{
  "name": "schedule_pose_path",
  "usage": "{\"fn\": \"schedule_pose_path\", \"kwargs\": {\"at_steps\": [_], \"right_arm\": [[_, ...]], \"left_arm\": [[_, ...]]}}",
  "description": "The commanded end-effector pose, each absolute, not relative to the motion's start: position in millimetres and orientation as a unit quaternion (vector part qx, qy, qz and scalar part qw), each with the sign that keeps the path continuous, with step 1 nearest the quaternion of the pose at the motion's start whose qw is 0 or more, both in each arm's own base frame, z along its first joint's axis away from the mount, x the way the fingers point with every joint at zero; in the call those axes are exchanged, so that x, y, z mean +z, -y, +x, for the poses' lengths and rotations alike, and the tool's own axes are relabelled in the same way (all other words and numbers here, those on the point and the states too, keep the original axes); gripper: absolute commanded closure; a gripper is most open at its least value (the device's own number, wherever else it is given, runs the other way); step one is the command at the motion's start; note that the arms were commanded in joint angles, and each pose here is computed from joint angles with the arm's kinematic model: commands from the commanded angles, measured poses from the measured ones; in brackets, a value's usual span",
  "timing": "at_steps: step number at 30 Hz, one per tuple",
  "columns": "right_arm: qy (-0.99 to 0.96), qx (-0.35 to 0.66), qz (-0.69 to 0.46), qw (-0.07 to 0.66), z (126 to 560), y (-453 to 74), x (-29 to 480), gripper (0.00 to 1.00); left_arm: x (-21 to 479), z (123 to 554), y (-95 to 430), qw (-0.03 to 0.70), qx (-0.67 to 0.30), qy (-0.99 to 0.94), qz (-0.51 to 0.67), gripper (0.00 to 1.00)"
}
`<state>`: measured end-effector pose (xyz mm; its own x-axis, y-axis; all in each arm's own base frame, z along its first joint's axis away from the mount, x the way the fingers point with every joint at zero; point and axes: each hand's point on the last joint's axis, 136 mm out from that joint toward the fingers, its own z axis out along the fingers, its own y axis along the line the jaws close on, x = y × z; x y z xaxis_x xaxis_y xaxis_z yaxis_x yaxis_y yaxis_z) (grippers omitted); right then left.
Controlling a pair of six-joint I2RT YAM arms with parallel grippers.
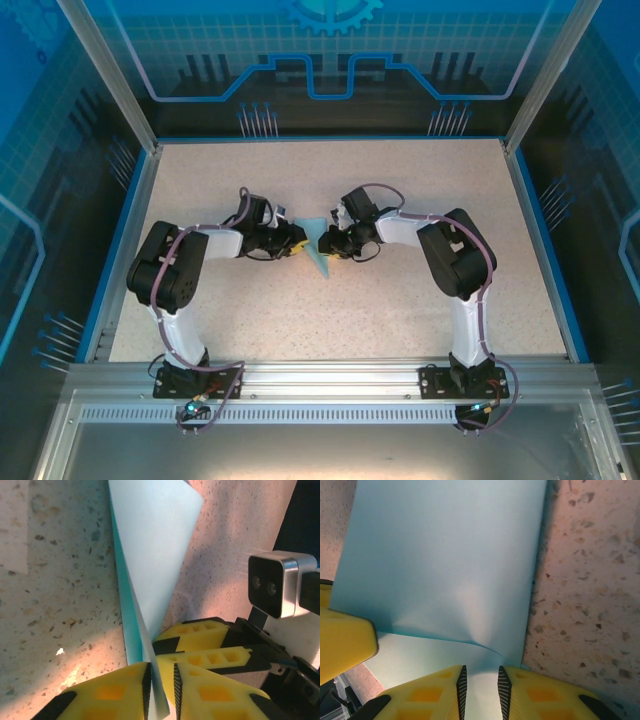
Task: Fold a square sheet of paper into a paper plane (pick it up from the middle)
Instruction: Fold the wing for the fifth time at the center of the table.
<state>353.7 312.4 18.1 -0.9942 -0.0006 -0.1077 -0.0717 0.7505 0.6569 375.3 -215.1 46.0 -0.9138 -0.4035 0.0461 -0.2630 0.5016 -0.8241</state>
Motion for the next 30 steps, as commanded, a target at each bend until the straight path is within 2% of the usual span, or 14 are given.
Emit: {"fn": "schedule_pose_path", "kwargs": {"at_steps": [1, 5, 11, 15, 22, 30], "right_arm": [[-0.941, 0.336, -0.02, 0.044, 349.6, -299.6, 8.8, 0.71], [-0.935, 0.336, -0.059, 0.097, 355.4, -298.4, 41.7, 0.65], [-0.932, 0.278, -0.117, 0.199, 351.0, -280.8, 73.2, 0.51], [-0.922, 0.234, -0.168, 0.26, 338.2, -272.9, 82.9, 0.45], [-0.86, 0.188, -0.319, 0.351, 294.3, -297.0, 88.6, 0.49], [-0.814, 0.214, -0.364, 0.398, 273.8, -321.9, 77.5, 0.51]], "left_arm": [[35.0, 367.5, 217.7, 0.063, -0.442, -0.874, -0.191, 0.88], [34.3, 358.7, 215.2, 0.061, -0.403, -0.894, -0.187, 0.95], [40.6, 338.6, 214.5, 0.063, -0.347, -0.917, -0.188, 0.97], [49.9, 328.8, 214.3, 0.074, -0.315, -0.926, -0.193, 0.96], [62.6, 325.9, 220.6, 0.079, -0.291, -0.933, -0.198, 0.95], [58.8, 325.9, 223.8, 0.065, -0.279, -0.935, -0.207, 0.95]]}}
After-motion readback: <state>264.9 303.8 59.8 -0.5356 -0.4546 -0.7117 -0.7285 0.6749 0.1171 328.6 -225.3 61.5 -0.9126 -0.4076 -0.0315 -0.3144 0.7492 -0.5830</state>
